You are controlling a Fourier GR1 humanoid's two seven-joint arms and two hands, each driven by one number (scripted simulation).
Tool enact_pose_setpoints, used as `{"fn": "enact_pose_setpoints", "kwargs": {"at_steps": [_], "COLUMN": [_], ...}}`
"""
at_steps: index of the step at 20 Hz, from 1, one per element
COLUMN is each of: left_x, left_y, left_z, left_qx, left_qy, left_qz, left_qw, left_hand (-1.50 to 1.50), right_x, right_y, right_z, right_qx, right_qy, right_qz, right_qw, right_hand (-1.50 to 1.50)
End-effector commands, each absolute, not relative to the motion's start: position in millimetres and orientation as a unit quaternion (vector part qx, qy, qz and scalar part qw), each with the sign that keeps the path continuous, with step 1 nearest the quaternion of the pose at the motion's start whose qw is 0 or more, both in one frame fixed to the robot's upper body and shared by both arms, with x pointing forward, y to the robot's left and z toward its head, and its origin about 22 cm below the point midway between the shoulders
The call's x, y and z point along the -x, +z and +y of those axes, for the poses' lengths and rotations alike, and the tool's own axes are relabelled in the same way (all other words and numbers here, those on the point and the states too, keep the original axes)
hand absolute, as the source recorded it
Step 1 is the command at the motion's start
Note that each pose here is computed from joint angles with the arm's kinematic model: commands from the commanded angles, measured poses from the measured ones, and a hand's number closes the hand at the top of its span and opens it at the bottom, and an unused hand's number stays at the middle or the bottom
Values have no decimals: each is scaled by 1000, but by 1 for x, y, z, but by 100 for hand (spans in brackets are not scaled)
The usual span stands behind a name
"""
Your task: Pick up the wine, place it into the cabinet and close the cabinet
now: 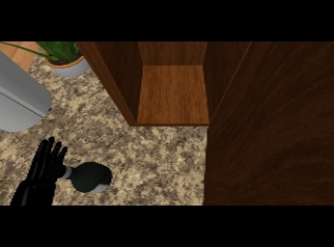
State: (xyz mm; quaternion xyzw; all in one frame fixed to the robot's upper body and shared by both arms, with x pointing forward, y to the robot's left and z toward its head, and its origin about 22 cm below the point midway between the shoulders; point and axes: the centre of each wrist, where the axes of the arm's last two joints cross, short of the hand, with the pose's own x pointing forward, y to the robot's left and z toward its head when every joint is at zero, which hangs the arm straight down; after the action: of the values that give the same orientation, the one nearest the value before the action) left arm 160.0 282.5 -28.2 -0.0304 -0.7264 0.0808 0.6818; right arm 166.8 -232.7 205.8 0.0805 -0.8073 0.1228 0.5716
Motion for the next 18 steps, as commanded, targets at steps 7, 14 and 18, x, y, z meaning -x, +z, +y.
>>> {"fn": "enact_pose_setpoints", "kwargs": {"at_steps": [7,14,18], "left_x": [-165,-166,-175], "left_y": [-55,-85,-80], "left_z": [281,283,289], "left_qx": [30,42,39], "left_qy": [75,69,72], "left_qz": [-724,-718,-715], "left_qw": [685,692,694], "left_hand": [-150,-150,-150], "right_x": [-128,-131,-127], "right_y": [222,220,214], "right_z": [-237,-230,-225], "right_qx": [-116,-112,-119], "right_qy": [138,129,127], "right_qz": [-816,-818,-820], "right_qw": [549,549,545], "right_hand": [-150,-150,-150]}}
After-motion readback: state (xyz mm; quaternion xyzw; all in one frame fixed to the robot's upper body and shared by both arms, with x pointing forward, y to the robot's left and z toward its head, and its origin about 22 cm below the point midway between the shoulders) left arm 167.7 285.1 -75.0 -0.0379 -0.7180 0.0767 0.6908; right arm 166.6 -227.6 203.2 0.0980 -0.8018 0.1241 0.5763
